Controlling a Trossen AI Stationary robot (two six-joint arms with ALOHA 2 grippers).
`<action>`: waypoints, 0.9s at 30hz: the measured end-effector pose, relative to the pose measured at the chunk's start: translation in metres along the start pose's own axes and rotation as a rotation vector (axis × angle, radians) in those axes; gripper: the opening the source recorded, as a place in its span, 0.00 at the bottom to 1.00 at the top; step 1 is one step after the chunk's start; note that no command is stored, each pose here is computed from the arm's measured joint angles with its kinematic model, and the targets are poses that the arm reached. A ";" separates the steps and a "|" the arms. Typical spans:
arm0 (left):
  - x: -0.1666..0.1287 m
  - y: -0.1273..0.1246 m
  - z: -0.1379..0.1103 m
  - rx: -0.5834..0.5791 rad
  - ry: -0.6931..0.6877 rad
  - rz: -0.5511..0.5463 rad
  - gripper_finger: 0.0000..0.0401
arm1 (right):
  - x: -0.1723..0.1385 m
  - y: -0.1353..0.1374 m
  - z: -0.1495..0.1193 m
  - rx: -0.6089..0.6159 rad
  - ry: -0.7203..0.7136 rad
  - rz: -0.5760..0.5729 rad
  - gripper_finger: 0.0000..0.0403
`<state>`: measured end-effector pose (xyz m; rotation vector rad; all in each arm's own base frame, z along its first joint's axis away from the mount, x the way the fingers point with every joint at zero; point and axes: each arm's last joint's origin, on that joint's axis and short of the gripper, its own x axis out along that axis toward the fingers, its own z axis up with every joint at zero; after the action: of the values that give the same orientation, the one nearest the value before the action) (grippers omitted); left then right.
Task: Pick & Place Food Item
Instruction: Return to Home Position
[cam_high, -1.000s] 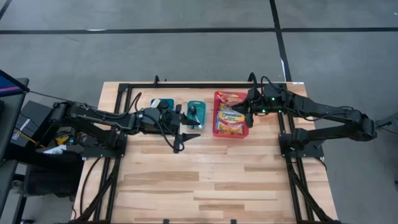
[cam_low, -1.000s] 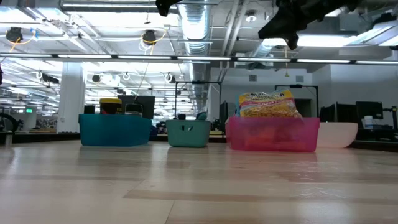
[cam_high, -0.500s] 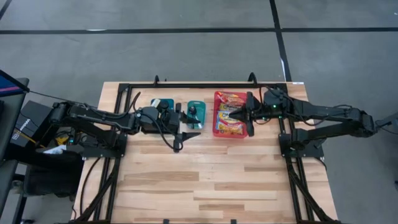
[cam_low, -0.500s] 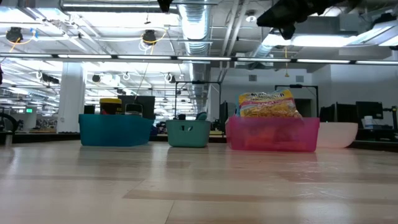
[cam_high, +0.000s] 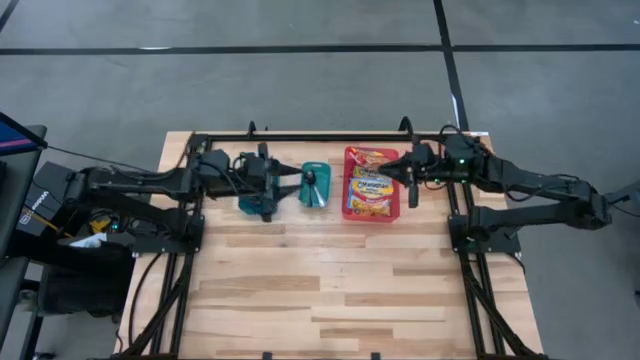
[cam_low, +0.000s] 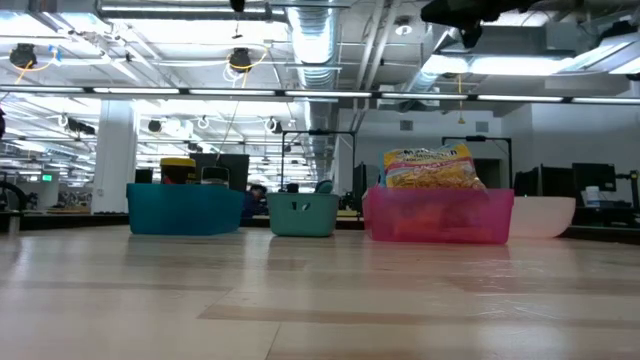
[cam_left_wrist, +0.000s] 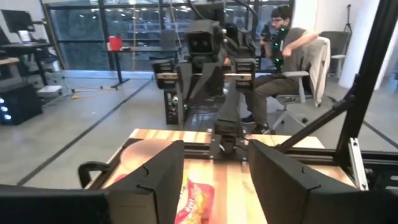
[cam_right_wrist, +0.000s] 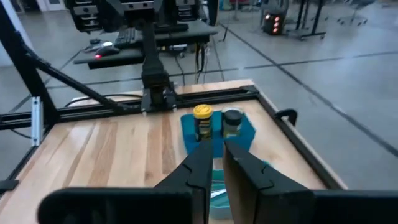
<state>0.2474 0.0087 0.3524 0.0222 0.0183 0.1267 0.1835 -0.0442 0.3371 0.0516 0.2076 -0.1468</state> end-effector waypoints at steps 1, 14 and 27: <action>-0.004 0.002 0.003 0.000 -0.004 0.004 0.42 | -0.003 -0.001 0.001 -0.007 -0.006 -0.006 0.08; -0.071 0.013 0.028 0.018 -0.039 0.032 0.24 | -0.065 0.001 0.014 -0.049 -0.187 0.031 0.08; -0.115 0.018 0.036 0.042 -0.064 0.071 0.14 | -0.118 0.010 -0.028 -0.020 -0.375 0.035 0.08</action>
<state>0.1316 0.0111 0.3907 0.0686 -0.0437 0.1967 0.0652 -0.0161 0.3346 0.0068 -0.1657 -0.1167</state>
